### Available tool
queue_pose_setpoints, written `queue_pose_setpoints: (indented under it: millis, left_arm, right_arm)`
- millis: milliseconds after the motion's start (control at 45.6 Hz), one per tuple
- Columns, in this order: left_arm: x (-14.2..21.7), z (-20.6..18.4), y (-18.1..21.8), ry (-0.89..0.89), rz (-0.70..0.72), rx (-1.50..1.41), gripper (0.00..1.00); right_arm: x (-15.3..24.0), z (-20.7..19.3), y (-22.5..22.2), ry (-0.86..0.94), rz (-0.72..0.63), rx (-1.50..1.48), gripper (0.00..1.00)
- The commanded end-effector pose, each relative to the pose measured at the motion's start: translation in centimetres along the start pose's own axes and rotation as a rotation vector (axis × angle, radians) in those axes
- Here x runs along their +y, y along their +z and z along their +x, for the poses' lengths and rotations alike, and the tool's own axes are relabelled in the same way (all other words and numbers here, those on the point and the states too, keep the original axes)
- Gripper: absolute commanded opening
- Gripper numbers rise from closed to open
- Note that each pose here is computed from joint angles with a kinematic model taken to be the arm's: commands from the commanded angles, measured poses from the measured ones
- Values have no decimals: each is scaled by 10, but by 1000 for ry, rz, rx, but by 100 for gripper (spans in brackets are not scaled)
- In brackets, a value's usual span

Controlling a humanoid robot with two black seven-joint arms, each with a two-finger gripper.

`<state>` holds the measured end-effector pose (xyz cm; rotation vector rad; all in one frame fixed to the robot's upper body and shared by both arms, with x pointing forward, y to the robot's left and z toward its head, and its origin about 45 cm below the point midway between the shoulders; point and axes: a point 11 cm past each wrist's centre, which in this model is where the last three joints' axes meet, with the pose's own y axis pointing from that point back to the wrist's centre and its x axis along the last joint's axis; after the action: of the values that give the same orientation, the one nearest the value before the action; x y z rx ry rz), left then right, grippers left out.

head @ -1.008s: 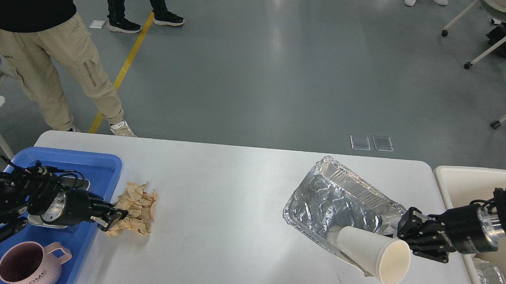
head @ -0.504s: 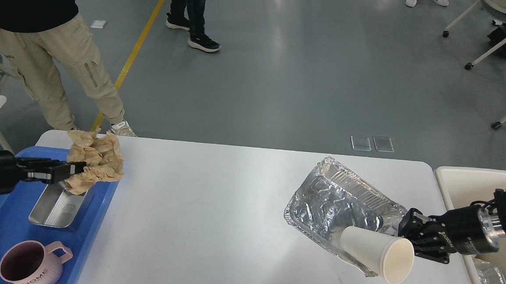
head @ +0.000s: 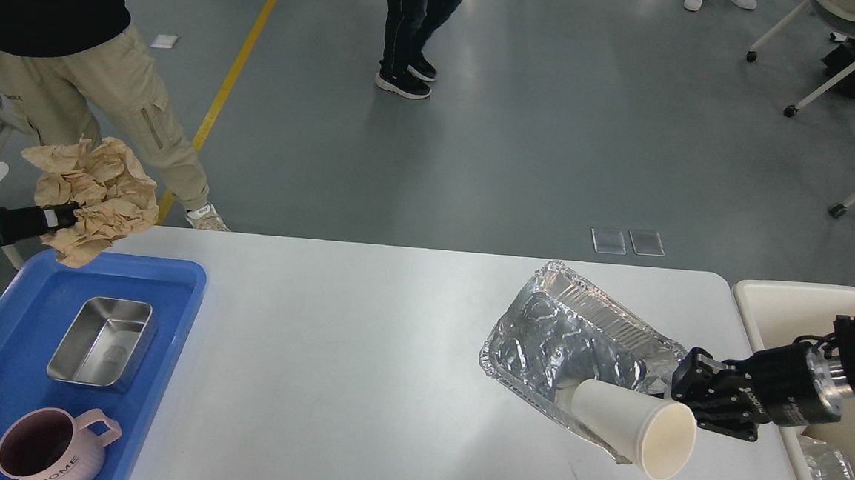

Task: Tidy desktop
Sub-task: 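Lift the crumpled paper up with the left gripper, then carry the crumpled paper over the foil tray and drop it in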

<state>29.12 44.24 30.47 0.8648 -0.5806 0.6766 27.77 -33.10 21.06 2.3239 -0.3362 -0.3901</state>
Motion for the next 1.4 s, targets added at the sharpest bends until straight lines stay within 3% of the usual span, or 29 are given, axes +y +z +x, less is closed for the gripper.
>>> queue_pose_setpoints:
  millis: [0,373,570,767,943,1162,1381]
  left_arm:
    - [16,4,4,14,19,14,3]
    - [31,9,30,9,-15,-4,3]
    - [22,23,45,-106,-3,-297,3]
    - [-13,46,85,-230,-35,-523,4]
    - [-69,52,135,-338,-86,-728,5]
    - [-140,29,227,-465,-202,-964,5]
    - [-175,-1,304,-558,-284,-1160,5]
  right_arm:
    - [0,0,0,1,1,1,0]
    - [-1,0,-2,-2,4,3,0]
    - [-1,0,-2,-2,4,3,0]
    - [-2,-1,-3,-5,7,7,0]
    - [-3,-3,-6,-12,11,15,0]
    - [-4,-1,-10,-2,16,23,0]
    - [-2,1,-15,3,19,34,0]
